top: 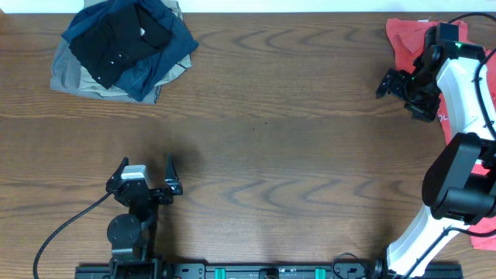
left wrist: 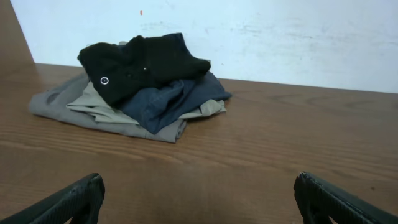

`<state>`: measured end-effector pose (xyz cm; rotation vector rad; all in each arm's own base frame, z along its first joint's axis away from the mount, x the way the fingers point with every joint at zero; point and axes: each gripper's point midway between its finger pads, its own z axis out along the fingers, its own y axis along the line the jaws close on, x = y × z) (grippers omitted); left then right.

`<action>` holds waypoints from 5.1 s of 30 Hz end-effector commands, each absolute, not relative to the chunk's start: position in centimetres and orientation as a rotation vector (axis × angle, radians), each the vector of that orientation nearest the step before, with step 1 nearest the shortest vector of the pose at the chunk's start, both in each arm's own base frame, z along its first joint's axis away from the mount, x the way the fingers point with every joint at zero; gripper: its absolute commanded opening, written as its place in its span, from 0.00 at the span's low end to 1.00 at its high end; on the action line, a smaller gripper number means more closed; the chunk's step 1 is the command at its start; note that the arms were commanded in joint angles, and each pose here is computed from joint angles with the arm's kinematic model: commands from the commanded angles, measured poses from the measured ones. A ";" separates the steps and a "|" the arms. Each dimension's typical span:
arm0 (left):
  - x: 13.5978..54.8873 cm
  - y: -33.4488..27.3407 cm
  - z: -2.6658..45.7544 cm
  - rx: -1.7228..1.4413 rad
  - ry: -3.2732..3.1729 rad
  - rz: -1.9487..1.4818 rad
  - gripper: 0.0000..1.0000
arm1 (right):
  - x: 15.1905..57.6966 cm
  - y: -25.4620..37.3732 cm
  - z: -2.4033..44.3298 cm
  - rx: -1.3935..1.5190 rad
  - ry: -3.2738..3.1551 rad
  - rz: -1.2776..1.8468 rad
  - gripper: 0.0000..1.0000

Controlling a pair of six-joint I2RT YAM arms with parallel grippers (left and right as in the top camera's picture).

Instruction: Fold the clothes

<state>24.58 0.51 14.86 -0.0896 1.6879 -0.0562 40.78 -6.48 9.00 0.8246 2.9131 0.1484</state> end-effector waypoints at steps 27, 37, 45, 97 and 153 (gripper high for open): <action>24.5 0.3 13.2 -0.075 1.746 -0.053 0.98 | 41.4 -5.0 12.5 0.723 2.846 0.146 0.99; 24.5 0.3 13.2 -0.075 1.746 -0.053 0.98 | 39.9 1.9 22.8 0.429 2.646 0.222 0.99; 24.5 0.3 13.2 -0.075 1.746 -0.053 0.98 | 36.1 6.5 31.9 0.213 2.395 0.157 0.99; 24.5 0.3 13.2 -0.075 1.746 -0.053 0.98 | 23.9 2.6 20.5 -0.014 1.540 0.216 0.99; 24.5 0.3 13.2 -0.075 1.746 -0.053 0.98 | 24.5 2.5 16.0 -0.052 1.635 0.168 0.99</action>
